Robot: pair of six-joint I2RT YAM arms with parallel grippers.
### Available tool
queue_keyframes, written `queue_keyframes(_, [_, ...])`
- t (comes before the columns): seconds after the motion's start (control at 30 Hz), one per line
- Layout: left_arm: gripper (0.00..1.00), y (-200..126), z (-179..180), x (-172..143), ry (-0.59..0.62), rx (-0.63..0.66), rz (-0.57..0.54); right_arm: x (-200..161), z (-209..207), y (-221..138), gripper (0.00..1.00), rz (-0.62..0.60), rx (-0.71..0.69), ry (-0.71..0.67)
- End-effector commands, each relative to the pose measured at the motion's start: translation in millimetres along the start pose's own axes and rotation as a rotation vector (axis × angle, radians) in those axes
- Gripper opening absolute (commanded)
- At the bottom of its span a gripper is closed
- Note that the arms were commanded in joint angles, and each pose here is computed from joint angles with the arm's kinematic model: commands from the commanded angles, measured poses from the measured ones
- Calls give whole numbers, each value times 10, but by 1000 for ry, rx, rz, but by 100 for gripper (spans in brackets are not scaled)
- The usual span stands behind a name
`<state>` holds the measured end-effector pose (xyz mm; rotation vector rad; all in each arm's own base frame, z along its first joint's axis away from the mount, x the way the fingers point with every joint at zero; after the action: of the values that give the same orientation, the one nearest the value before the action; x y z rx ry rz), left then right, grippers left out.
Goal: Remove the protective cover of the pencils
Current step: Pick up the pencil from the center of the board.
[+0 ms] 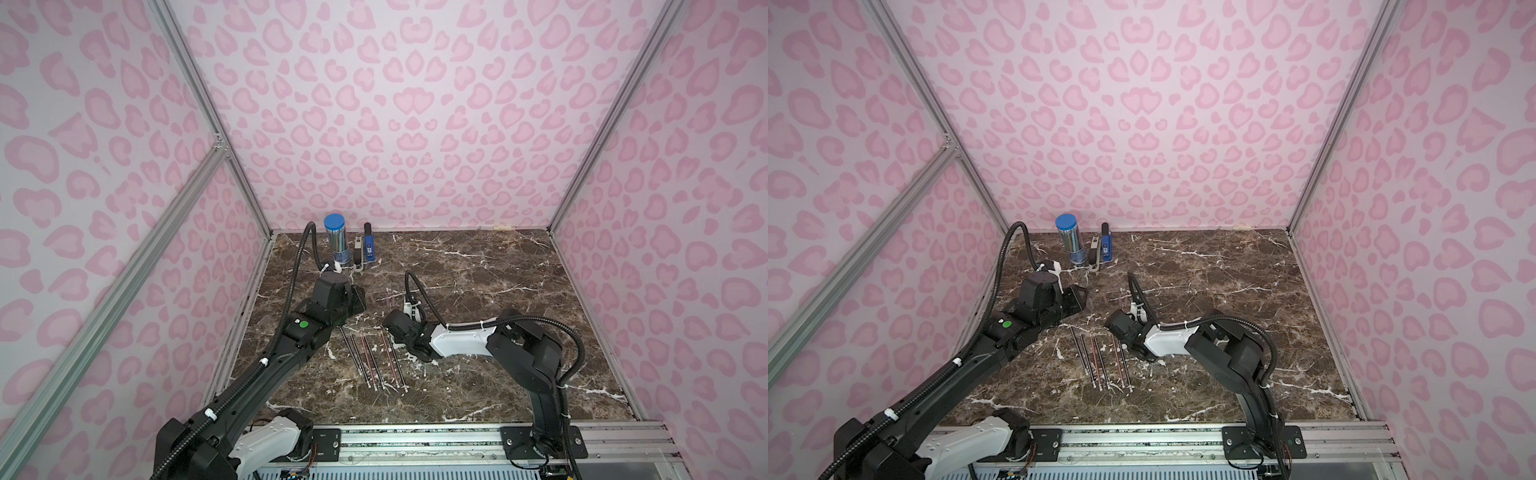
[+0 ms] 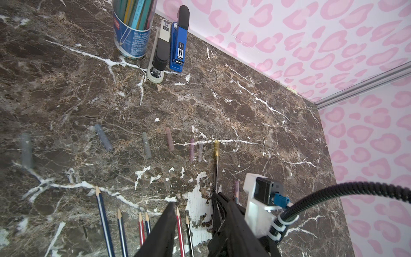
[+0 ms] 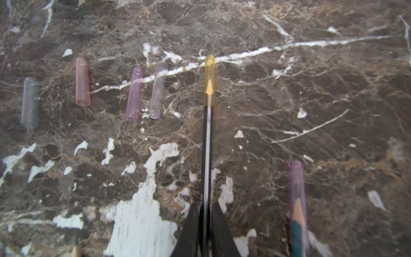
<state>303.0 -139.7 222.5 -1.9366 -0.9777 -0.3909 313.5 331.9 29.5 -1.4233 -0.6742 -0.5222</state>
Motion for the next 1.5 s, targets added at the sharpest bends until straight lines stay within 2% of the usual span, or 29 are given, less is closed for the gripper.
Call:
queue_keyframes(0.0, [41,1,12,-2,-5,5,0,-331,-123,48,14,131,-49,-82])
queue_keyframes(0.37, [41,22,-6,-9,-10,-5,4,-397,-122,82,16,149,-50,-89])
queue_keyframes(0.77, [42,-29,-12,-5,-10,-17,-1,-239,-115,-71,7,100,-11,-58])
queue_keyframes(1.07, [43,-96,-80,3,-11,-59,2,7,-100,-492,4,-17,63,-27])
queue_keyframes(1.47, [44,-105,-250,-42,-23,-160,44,152,-94,-1111,4,-201,286,12])
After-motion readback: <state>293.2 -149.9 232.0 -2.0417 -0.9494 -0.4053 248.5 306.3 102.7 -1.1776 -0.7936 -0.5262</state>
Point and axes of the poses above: each gripper's point midway between its finger pads, its own y axis out along the fingers, its own z axis along the line the jaws close on, x = y × z, the point moved 2 cm from there along -y, back along the fingers, and after that the axes turned 5 degrees about -y, right-handed, at the moved point
